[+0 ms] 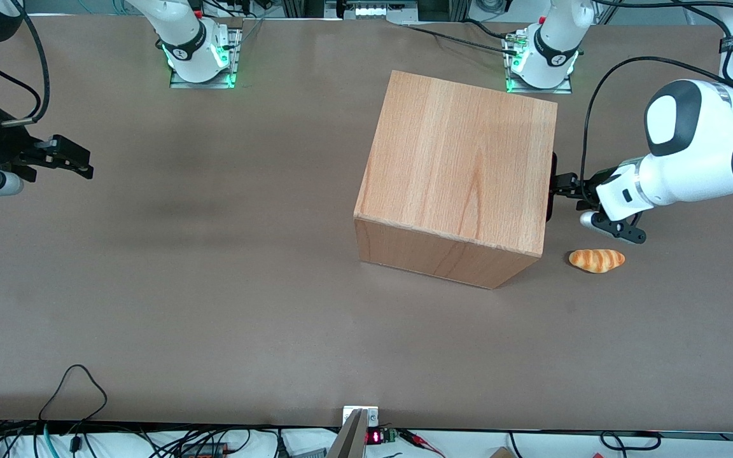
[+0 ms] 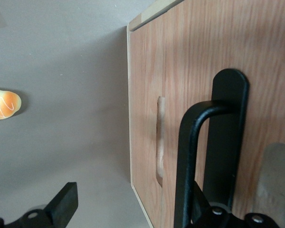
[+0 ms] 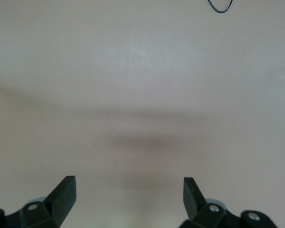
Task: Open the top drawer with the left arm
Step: 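Pull the handle with the left gripper, sliding the drawer out of the cabinet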
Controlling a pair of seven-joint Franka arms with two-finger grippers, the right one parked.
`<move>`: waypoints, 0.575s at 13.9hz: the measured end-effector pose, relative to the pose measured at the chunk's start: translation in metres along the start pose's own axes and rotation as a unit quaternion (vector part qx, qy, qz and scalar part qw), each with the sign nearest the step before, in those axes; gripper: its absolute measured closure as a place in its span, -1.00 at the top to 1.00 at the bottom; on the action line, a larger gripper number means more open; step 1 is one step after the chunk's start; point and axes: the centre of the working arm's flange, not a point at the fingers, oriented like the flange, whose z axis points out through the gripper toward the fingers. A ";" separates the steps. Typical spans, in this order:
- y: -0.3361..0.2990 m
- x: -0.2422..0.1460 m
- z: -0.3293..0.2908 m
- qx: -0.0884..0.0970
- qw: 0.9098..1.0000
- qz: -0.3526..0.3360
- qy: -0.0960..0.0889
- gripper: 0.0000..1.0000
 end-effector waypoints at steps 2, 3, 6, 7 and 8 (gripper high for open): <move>-0.001 0.000 0.003 -0.001 1.000 -0.001 -0.001 1.00; -0.001 0.000 0.004 -0.002 1.000 -0.002 -0.001 1.00; -0.003 0.000 0.009 -0.002 1.000 -0.005 0.001 1.00; -0.004 0.000 0.011 -0.002 1.000 -0.007 0.002 1.00; -0.004 0.000 0.012 -0.002 1.000 -0.010 0.004 1.00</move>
